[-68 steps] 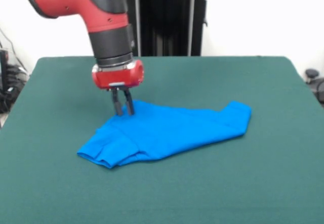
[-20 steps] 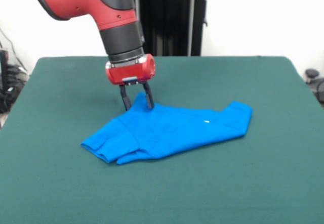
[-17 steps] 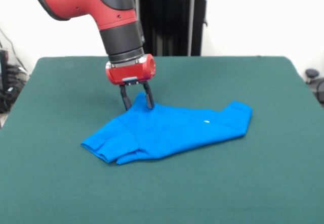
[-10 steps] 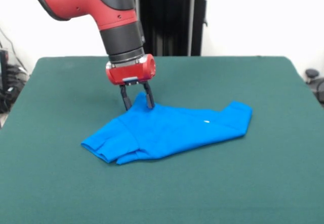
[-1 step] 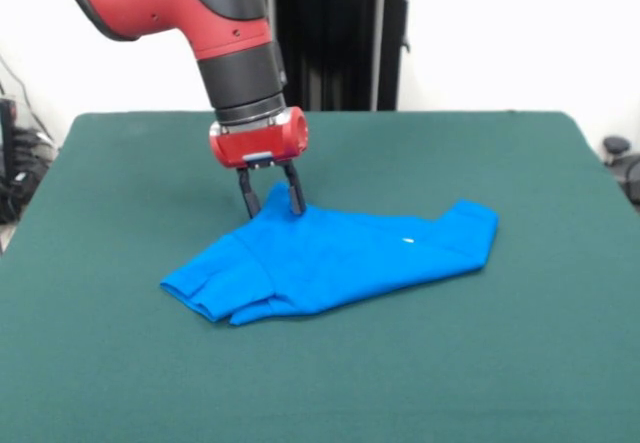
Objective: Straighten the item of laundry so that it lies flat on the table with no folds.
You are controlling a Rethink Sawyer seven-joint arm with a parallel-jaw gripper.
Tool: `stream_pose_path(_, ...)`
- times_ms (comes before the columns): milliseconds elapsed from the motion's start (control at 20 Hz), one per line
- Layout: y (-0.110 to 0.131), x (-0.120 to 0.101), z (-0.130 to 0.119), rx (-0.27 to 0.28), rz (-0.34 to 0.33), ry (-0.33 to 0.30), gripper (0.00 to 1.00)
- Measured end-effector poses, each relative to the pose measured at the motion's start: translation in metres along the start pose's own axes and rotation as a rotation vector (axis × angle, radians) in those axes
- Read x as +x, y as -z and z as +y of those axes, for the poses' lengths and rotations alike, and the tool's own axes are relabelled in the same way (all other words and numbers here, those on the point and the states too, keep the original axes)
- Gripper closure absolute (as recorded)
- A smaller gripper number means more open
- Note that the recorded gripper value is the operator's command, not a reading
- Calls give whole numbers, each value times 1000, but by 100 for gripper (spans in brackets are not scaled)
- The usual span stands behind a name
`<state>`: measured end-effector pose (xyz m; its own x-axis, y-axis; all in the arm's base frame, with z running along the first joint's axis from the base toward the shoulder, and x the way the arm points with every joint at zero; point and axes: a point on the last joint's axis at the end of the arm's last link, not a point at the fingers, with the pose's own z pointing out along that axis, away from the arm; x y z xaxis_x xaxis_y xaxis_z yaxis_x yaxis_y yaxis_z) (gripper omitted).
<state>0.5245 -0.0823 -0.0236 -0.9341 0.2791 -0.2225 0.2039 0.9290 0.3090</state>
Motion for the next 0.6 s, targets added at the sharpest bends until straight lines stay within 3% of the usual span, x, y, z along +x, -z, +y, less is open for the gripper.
stream_pose_path(500,-1,2,3,-2,4,5,0)
stream_pose_path(550,-1,2,5,-3,5,7,100)
stream_pose_path(600,-1,2,5,-3,5,7,100)
